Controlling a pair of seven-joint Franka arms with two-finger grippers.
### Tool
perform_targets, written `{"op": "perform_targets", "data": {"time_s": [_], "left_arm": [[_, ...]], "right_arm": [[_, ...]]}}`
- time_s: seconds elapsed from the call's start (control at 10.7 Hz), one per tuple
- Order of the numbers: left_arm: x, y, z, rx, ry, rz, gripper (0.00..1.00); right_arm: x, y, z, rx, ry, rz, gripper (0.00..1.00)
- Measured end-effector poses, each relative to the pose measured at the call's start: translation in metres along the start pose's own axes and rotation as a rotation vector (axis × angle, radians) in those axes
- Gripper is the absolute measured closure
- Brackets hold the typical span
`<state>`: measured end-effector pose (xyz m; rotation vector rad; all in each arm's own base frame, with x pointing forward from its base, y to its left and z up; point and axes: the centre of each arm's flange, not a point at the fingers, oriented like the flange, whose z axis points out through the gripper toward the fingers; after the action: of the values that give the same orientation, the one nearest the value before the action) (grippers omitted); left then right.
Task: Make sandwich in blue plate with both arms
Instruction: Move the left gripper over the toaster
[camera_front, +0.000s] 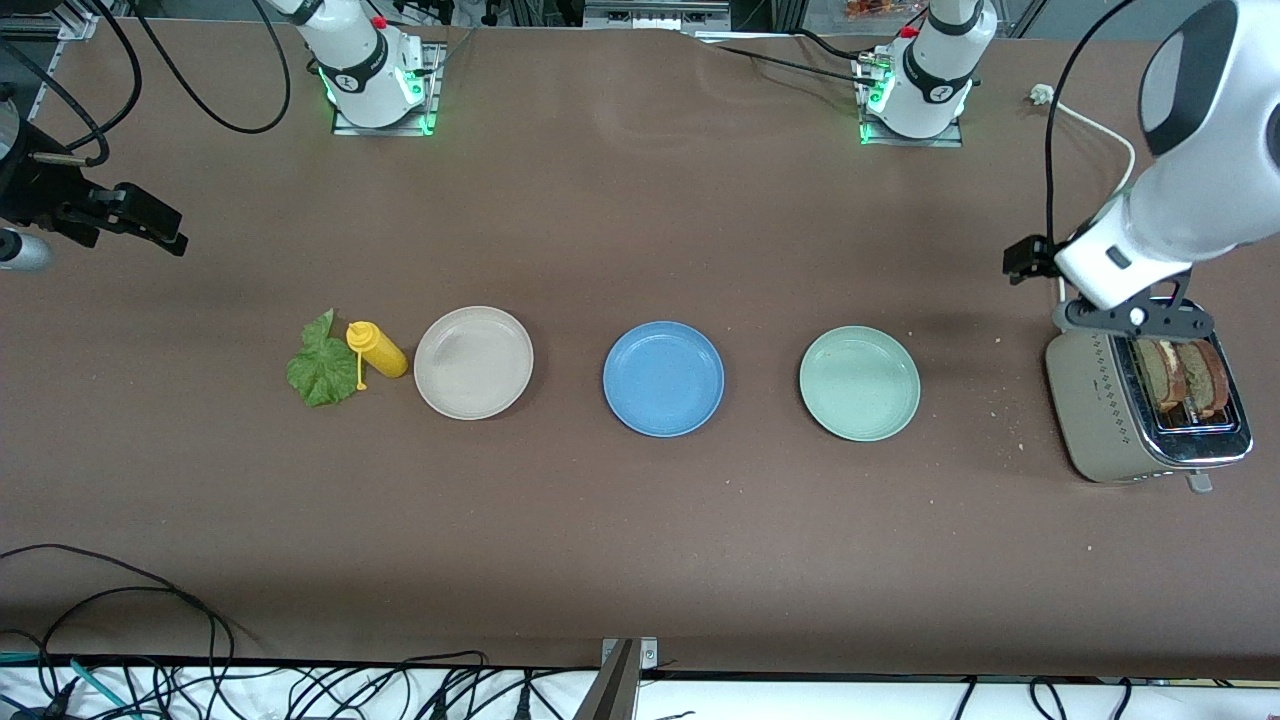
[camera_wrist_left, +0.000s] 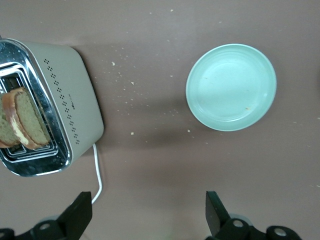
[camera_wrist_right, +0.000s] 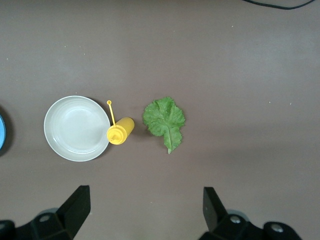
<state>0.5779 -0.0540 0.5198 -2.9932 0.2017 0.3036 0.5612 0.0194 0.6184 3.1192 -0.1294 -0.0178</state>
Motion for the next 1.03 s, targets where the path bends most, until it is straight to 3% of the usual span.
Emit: {"op": "perform_targets", "data": {"time_s": [0.28, 0.56, 1.03], "left_arm": [[0.012, -0.020, 0.003, 0.006, 0.000, -0.030, 0.00], [0.005, -0.032, -0.029, -0.002, 0.036, -0.053, 0.00], [-0.013, -0.059, -0.065, -0.153, 0.070, -0.098, 0.00]], "right_arm": [[0.000, -0.001, 0.000, 0.000, 0.000, -0.001, 0.00], [0.000, -0.001, 0.000, 0.000, 0.000, -0.002, 0.00], [0.000, -0.002, 0.000, 0.000, 0.000, -0.004, 0.00]]}}
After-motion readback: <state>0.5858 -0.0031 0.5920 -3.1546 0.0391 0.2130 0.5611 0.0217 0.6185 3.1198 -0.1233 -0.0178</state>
